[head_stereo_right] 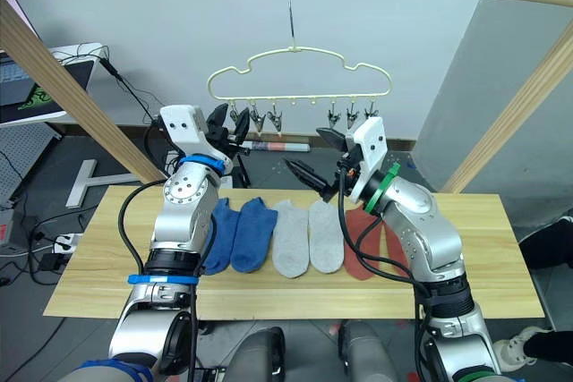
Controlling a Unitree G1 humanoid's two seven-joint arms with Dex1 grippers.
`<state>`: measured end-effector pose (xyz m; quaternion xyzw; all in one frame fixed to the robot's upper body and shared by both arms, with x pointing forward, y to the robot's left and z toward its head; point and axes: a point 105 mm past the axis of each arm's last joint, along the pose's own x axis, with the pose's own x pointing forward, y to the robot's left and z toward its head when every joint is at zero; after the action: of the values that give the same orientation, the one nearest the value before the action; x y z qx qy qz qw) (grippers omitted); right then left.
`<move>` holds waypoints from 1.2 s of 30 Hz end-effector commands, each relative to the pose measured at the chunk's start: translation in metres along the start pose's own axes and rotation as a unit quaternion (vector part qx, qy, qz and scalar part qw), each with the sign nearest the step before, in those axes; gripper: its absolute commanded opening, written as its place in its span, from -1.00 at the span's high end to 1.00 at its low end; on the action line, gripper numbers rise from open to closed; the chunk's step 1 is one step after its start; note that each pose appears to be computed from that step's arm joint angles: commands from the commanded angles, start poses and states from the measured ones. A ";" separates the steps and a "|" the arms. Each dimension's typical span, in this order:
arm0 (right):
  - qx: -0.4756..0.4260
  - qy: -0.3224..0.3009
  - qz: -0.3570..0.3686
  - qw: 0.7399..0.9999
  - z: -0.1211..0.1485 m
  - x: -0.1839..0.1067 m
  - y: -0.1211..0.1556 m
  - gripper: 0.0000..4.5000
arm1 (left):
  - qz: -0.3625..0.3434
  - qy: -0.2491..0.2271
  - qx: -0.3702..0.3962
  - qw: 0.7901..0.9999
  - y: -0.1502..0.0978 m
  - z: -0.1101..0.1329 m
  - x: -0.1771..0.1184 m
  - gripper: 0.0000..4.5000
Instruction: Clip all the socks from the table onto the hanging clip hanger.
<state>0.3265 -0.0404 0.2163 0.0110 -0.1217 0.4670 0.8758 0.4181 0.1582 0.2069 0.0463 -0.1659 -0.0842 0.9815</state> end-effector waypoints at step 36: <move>-0.006 -0.014 -0.004 1.000 0.013 -0.004 -0.002 -1.00 | -0.015 -0.028 0.000 0.999 -0.001 0.013 0.006 0.89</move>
<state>0.3286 -0.0441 0.2150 0.0132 -0.1131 0.4614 0.8798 0.4209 0.1559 0.2043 0.0430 -0.1632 -0.0973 0.9808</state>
